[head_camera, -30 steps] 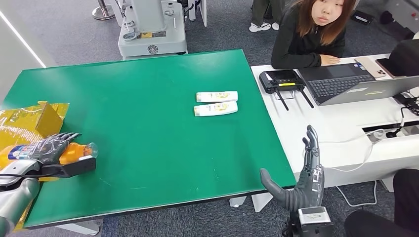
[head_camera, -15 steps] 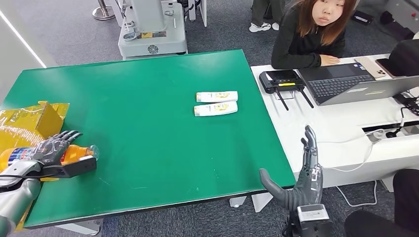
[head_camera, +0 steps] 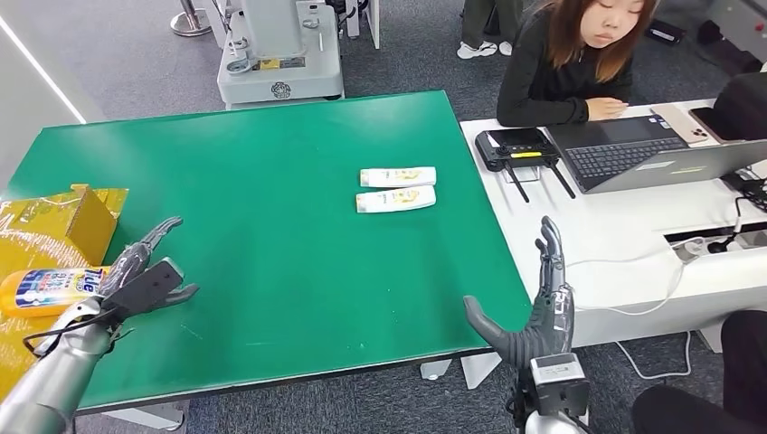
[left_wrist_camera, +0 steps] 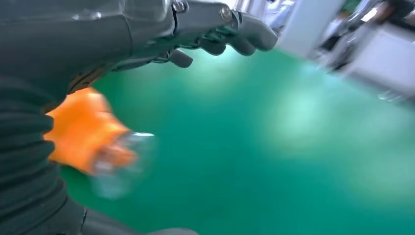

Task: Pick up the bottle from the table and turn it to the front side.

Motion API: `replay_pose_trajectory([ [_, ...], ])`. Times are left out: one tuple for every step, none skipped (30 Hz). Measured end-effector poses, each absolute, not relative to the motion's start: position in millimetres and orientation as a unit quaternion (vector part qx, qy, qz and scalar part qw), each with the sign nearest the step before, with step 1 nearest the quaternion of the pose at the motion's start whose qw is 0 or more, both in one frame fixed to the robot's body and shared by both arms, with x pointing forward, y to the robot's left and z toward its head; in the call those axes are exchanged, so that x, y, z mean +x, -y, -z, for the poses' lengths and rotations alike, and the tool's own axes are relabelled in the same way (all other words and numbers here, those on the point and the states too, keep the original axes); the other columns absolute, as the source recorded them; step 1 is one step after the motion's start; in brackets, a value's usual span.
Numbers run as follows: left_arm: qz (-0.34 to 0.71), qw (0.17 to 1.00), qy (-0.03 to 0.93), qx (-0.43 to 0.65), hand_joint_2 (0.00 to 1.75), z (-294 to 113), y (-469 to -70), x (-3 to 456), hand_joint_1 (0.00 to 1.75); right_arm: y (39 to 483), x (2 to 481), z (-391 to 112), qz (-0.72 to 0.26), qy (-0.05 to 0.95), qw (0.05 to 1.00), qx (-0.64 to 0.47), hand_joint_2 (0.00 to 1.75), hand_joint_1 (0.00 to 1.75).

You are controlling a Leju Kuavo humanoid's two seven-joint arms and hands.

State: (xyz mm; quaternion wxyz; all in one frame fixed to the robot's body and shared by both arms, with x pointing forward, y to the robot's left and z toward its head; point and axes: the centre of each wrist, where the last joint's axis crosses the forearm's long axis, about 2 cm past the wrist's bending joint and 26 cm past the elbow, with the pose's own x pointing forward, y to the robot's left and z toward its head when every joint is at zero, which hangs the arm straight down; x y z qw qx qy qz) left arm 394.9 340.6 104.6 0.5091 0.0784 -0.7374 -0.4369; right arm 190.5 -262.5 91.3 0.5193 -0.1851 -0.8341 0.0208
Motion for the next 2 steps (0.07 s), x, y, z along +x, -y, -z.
replay_pose_trajectory([
  [0.412,0.504,0.756,0.057,1.75,-106.6,-327.4,394.6,0.0,262.4,192.0,-91.4,-0.021,0.835,0.518,-0.184,1.75,0.0],
  [0.4,0.502,0.765,0.046,1.75,-107.8,-320.4,394.3,0.0,262.3,192.8,-91.5,-0.021,0.835,0.518,-0.183,1.75,0.0],
])
